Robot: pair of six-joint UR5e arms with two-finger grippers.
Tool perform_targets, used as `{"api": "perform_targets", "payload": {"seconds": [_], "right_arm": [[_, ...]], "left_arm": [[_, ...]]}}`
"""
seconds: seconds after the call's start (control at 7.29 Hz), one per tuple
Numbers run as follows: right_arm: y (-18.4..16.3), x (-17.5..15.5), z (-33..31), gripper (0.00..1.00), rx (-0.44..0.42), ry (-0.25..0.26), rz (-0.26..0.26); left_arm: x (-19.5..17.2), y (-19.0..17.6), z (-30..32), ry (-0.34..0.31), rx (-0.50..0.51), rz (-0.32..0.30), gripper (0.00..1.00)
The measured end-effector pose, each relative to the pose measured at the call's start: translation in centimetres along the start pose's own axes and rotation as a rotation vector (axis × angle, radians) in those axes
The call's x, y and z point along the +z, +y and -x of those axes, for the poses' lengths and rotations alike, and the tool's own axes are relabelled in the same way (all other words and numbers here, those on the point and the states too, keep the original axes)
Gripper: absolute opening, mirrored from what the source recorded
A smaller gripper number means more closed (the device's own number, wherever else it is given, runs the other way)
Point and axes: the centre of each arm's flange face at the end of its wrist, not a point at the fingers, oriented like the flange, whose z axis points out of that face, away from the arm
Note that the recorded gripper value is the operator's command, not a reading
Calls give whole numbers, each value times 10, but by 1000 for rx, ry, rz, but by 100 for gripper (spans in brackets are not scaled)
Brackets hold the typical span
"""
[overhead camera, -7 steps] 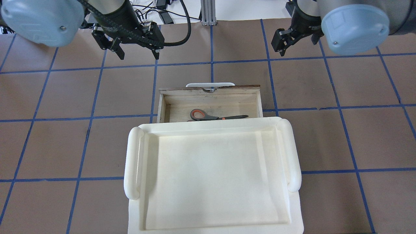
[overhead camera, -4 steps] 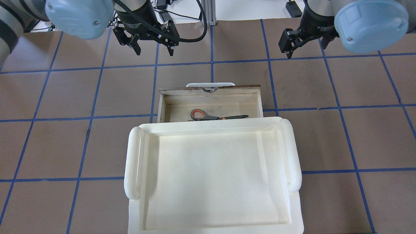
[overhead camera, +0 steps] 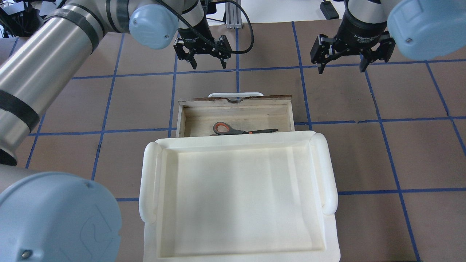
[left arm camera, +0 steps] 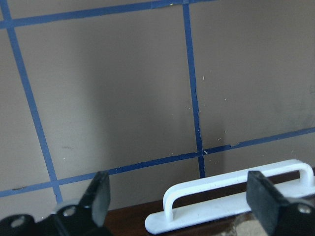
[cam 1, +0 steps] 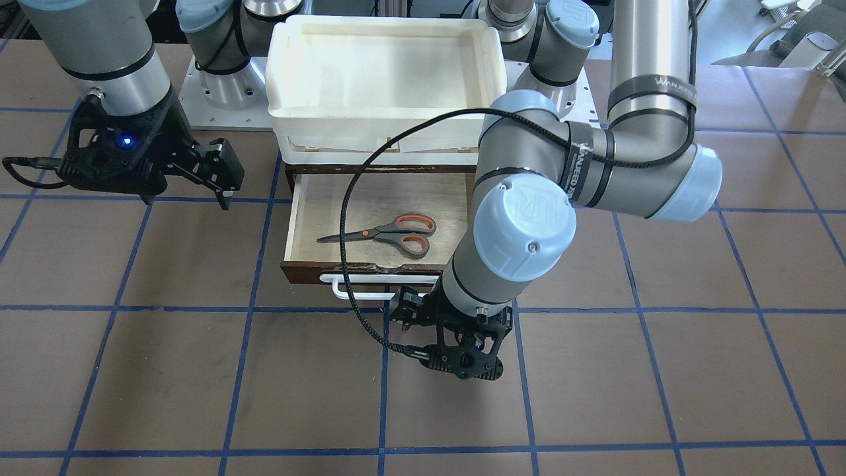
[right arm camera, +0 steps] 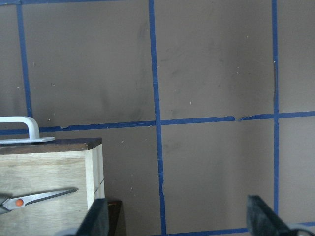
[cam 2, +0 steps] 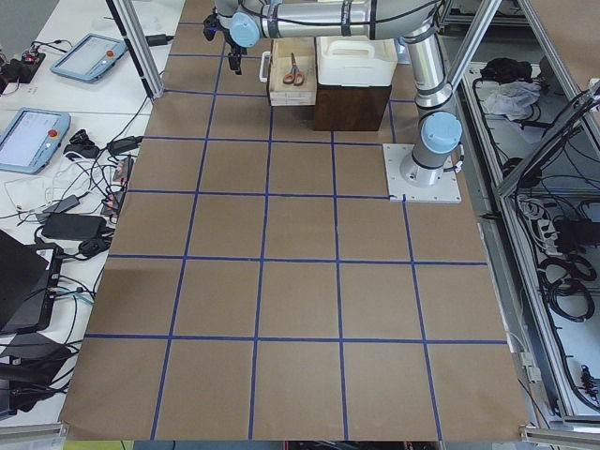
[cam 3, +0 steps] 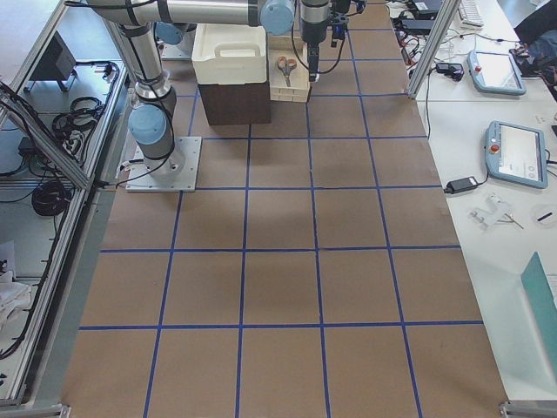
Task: Put scissors in drawer and close it
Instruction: 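Move the left gripper above the drawer's white handle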
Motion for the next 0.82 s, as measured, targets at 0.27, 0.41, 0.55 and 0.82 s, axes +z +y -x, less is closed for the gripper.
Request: {"api": "perform_targets", "payload": {"seconds": [0.27,0.41,0.55,0.82], "right_arm": [[1,-2,0,100,6,-31,1],[0,-3,-4,100,14,-33,2],[1,-4,-8,100,21,-34,0],[4,-8,-9,100,25,-33,-4]], "left_arm": [[39,-11,-11,-3,16,38,100],[56,-14,-12,-8,19,61,100],[72,-14,-14,-22,20,94,100],[87,-8,-18,-54,27,155,100]]}}
